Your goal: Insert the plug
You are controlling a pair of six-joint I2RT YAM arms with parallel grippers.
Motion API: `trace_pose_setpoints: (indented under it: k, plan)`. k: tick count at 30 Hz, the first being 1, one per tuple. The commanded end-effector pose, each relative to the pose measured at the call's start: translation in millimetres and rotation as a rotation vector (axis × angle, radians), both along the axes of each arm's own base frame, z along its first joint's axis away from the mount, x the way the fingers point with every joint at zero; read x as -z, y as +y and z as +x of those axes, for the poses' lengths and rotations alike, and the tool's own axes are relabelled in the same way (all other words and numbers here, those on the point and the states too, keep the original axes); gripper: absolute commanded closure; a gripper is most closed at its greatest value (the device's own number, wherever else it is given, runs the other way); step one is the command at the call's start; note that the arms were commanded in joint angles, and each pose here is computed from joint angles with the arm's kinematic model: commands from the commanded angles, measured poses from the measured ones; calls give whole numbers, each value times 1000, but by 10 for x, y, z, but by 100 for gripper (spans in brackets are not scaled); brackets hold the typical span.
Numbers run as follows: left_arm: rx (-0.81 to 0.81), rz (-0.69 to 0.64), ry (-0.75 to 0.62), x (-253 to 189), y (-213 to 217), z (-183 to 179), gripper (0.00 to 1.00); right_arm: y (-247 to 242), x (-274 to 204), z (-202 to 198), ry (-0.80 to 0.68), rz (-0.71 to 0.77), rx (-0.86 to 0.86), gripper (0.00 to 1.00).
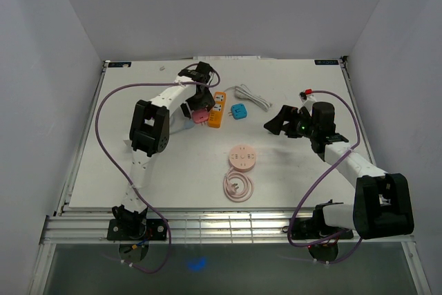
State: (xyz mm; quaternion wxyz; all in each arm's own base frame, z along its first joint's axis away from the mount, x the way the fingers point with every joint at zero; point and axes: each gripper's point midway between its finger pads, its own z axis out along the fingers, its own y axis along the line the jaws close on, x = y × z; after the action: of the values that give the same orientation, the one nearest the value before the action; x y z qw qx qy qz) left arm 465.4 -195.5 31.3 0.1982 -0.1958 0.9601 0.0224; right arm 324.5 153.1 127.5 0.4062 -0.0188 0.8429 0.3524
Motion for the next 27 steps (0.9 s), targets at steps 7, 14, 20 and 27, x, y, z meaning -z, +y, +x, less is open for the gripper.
trace_pose_setpoints:
  k: [7, 14, 20, 27]
  plan:
    - [2, -24, -18, -96, -28, 40, 25, 10, -130, 15, -55, 21, -12, 4]
    - [8, -50, -51, -272, -40, 1, 36, 32, -114, 1, -52, 28, -28, 4]
    - [50, -85, -183, -704, -41, 43, 37, 113, -154, -32, -71, 42, -100, 5]
    - [177, -204, -355, -1180, -164, -90, 40, 199, -184, -19, -62, 67, -163, 7]
